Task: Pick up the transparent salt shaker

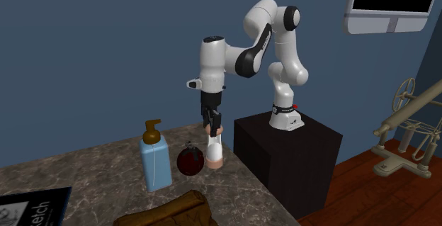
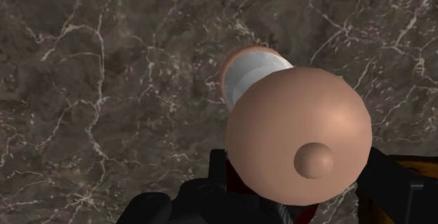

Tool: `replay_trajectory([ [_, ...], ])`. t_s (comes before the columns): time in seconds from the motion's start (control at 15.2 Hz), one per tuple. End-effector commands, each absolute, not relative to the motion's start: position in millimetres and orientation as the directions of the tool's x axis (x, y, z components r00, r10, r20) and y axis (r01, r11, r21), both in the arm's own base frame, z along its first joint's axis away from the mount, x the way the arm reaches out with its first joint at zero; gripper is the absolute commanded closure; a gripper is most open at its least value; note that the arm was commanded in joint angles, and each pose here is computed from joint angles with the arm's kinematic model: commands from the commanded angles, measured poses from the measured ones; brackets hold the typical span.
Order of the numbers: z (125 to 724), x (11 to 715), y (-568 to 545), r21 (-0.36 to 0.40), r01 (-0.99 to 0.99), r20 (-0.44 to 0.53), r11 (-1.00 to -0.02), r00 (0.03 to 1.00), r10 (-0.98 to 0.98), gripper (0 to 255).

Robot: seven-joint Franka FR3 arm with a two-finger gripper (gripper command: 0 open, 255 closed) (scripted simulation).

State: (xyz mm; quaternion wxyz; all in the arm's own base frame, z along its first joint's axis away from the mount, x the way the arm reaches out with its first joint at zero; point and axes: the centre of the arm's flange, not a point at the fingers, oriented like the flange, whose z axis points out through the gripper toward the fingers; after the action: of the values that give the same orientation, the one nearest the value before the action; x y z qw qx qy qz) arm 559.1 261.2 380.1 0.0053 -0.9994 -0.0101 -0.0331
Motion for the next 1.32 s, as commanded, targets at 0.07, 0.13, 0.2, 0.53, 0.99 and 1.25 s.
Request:
replay_trajectory([
  [0.07,378.7,558.8,261.5,-0.010,0.021,0.066,-1.000,0.998,0.020,255],
  [0.13,378.8,558.7,261.5,-0.010,0.021,0.066,-1.000,0.998,0.020,255],
  [0.2,378.9,558.7,261.2,-0.010,0.021,0.066,-1.000,0.998,0.020,255],
  [0.53,379.8,559.1,261.6,-0.010,0.021,0.066,-1.000,0.998,0.020,255],
  [0.99,416.8,559.1,261.6,-0.010,0.021,0.066,-1.000,0.998,0.020,255],
  [1.25,437.9,559.1,261.6,-0.010,0.021,0.066,-1.000,0.998,0.020,255],
])
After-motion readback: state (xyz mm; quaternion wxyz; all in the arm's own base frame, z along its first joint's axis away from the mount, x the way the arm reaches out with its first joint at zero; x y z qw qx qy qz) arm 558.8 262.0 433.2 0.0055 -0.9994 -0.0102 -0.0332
